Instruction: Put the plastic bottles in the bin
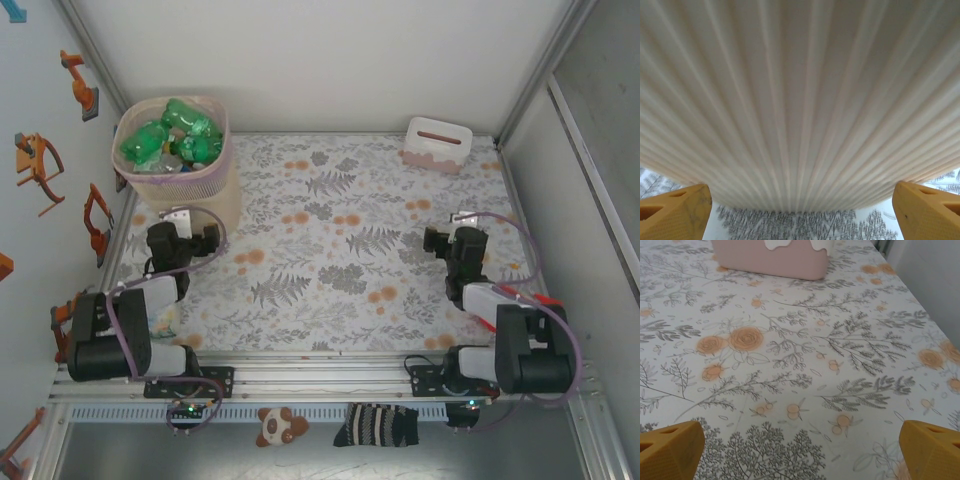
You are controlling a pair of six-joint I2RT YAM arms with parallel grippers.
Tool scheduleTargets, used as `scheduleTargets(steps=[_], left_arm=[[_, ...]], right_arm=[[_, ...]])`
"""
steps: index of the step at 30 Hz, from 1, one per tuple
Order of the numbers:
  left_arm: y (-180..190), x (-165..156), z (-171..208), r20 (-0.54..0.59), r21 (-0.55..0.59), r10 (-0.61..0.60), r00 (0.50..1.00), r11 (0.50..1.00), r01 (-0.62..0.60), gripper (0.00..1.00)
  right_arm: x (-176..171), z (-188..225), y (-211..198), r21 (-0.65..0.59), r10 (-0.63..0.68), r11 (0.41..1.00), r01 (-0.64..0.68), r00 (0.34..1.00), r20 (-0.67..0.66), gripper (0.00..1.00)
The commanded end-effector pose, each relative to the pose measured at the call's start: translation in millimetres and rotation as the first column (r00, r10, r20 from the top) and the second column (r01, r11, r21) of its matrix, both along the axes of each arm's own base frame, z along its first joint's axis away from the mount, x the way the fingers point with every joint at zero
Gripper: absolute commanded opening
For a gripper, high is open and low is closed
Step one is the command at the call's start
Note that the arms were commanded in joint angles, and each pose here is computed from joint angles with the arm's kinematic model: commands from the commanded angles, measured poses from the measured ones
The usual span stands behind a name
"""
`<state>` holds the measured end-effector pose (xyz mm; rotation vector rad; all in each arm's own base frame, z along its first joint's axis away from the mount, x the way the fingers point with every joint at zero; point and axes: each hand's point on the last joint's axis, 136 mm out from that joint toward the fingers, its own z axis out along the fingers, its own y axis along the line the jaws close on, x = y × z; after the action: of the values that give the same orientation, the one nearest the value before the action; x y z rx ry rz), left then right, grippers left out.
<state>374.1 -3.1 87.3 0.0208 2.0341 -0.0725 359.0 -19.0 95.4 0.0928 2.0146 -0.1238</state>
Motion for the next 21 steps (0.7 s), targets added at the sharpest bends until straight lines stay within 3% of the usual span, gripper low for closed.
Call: scheduleTargets(steps=[1, 10, 15, 21], left_arm=[[-13.4, 8.4, 12.3, 0.118, -0.053, -0.069, 0.991, 0.996, 0.076, 0.92], [-23.2, 15.1, -0.5, 0.094, -0.069, -0.139, 0.986, 0.987, 0.145, 0.93], [-22.7, 15.3, -1.0, 0.084, -0.065, -0.136, 0.987, 0.988, 0.142, 1.00], [-14.6, 18.8, -3.1, 0.068, -0.046, -0.073, 0.995, 0.996, 0.076, 0.97]], right_arm=[[17.8, 23.1, 6.4, 0.010, 0.068, 0.998, -0.070, 0.990, 0.121, 0.98], [31.5, -2.8, 9.4, 0.066, 0.129, 0.989, -0.136, 0.987, 0.098, 0.96], [34.6, -6.2, 10.2, 0.067, 0.135, 0.988, -0.142, 0.986, 0.093, 0.96], [35.4, -7.1, 8.7, 0.069, 0.128, 0.989, -0.134, 0.988, 0.084, 0.99]])
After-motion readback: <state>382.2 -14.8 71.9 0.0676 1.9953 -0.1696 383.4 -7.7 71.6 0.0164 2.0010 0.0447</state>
